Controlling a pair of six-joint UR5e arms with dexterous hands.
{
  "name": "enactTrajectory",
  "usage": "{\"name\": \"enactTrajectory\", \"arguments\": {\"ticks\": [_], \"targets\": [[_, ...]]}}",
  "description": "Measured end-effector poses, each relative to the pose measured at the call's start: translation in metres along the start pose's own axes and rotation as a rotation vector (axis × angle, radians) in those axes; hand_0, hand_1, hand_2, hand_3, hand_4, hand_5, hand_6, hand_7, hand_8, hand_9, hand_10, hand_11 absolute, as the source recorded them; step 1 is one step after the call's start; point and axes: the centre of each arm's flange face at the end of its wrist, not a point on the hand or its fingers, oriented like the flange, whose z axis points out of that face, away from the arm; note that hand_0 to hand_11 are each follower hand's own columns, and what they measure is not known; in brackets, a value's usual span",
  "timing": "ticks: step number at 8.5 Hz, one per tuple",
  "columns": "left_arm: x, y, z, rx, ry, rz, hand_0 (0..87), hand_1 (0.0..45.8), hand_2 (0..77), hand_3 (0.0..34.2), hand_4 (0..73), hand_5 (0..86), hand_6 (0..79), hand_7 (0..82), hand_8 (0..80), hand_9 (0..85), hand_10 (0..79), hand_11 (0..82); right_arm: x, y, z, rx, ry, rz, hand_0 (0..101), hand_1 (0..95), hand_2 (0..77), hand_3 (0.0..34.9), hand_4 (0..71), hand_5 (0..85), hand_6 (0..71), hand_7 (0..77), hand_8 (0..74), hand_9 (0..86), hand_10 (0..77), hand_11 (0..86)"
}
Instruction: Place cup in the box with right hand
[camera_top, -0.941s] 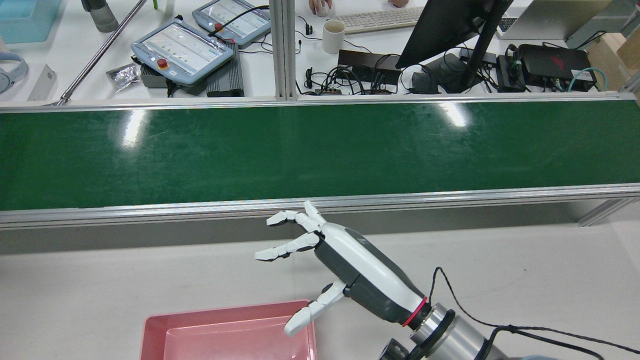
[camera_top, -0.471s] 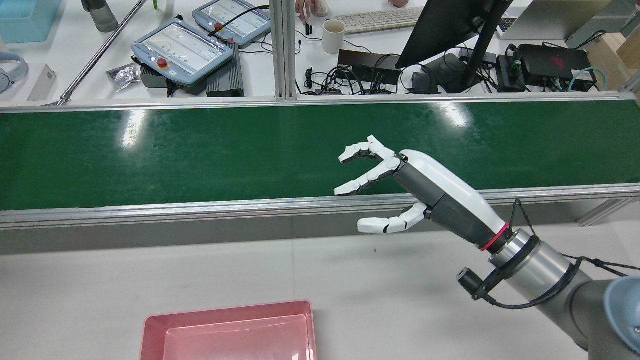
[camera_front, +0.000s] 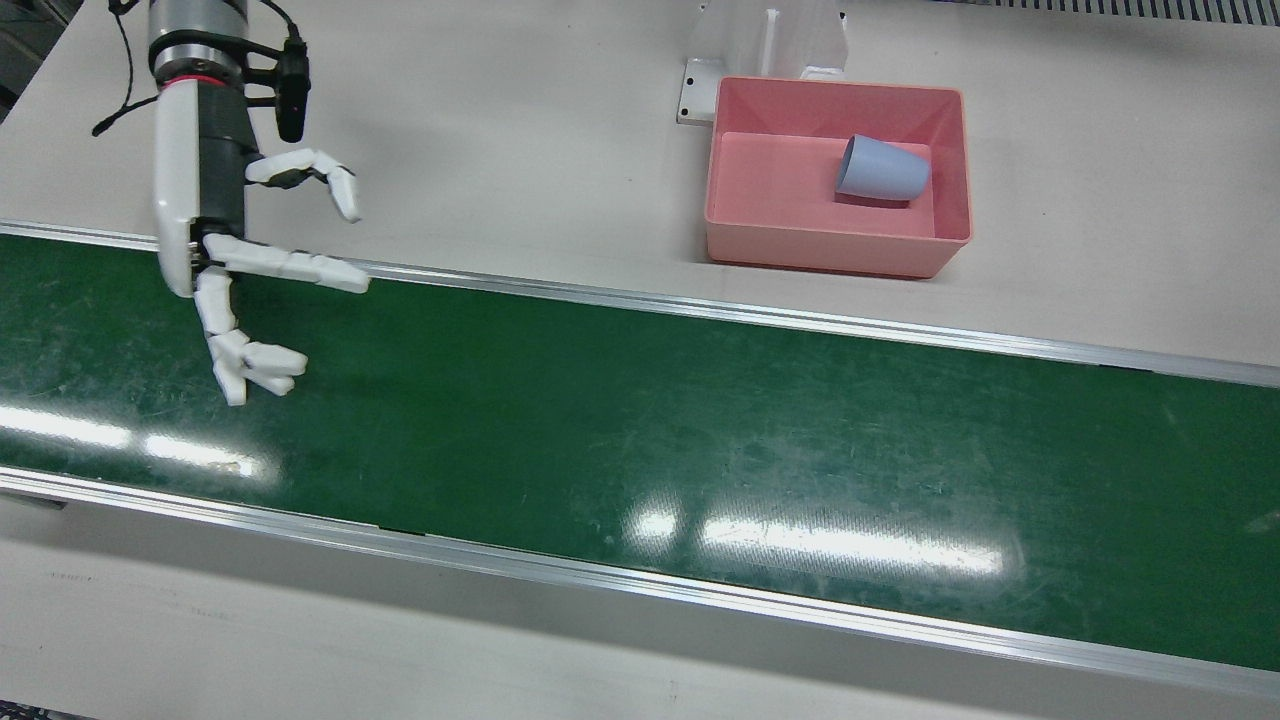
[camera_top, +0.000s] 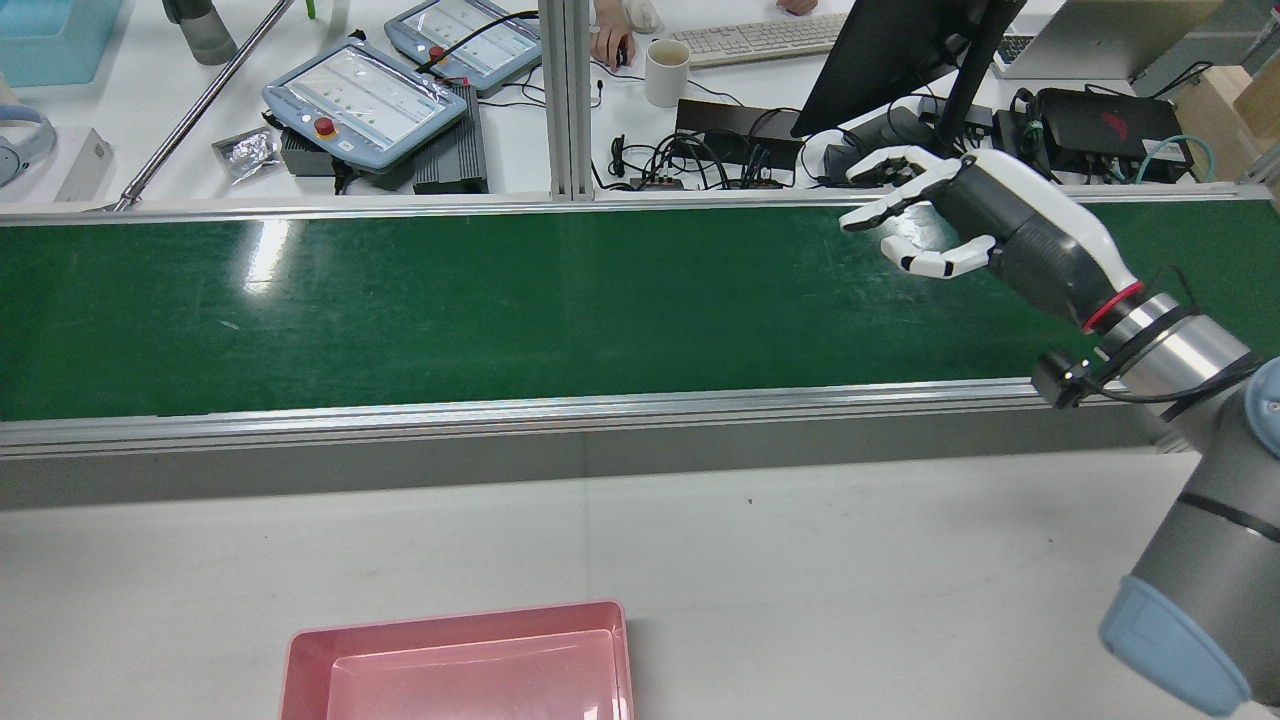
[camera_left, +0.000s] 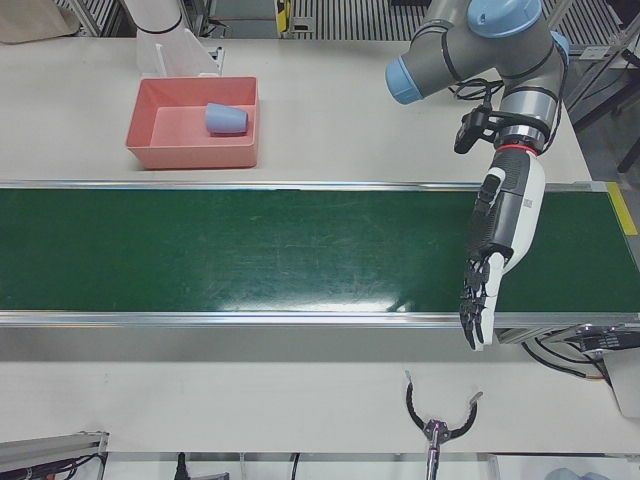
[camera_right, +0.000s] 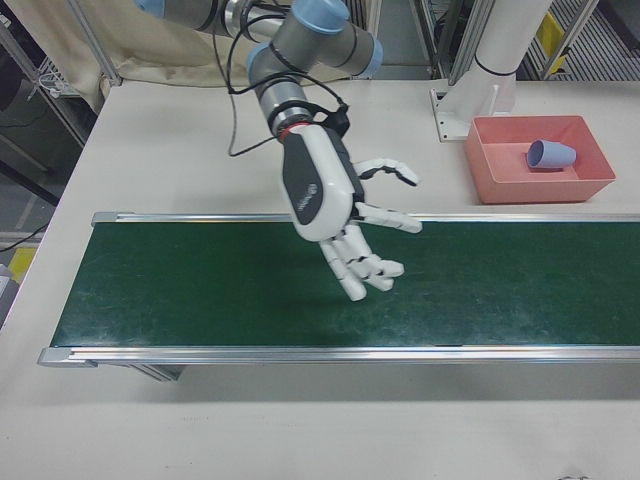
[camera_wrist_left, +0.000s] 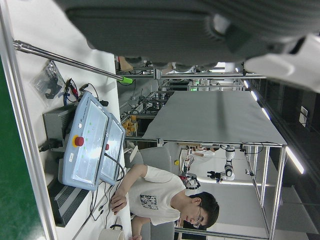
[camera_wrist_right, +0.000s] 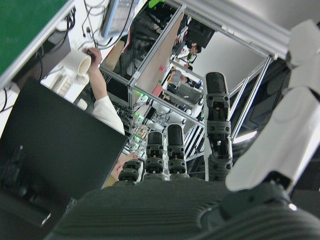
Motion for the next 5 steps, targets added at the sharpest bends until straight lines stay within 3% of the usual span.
{"name": "enactTrajectory", "arguments": {"ticks": [2, 4, 5], "targets": [[0.000, 0.000, 0.000, 0.000, 0.000, 0.000, 0.0, 0.5, 0.5, 0.0, 0.0, 0.0, 0.0, 0.0, 0.0, 0.0, 0.0, 0.0, -0.059, -0.108, -0.026, 0.122, -0.063, 0.049, 41, 4.9, 21.3, 0.0, 50.7, 5.5, 8.2, 37.6, 13.1, 20.7, 5.5, 7.6], [0.000, 0.000, 0.000, -0.002, 0.001, 0.000, 0.0, 0.5, 0.5, 0.0, 0.0, 0.0, 0.0, 0.0, 0.0, 0.5, 0.0, 0.0, -0.108, -0.225, -0.079, 0.202, -0.149, 0.103, 40, 4.4, 23.5, 0.0, 51.3, 1.6, 12.0, 49.1, 14.2, 26.2, 6.5, 10.9], [0.000, 0.000, 0.000, -0.002, 0.001, 0.000, 0.0, 0.5, 0.5, 0.0, 0.0, 0.0, 0.0, 0.0, 0.0, 0.5, 0.0, 0.0, -0.124, -0.259, -0.100, 0.221, -0.178, 0.105, 40, 4.4, 23.5, 0.0, 51.3, 1.6, 12.0, 49.1, 14.2, 26.2, 6.5, 10.9]]}}
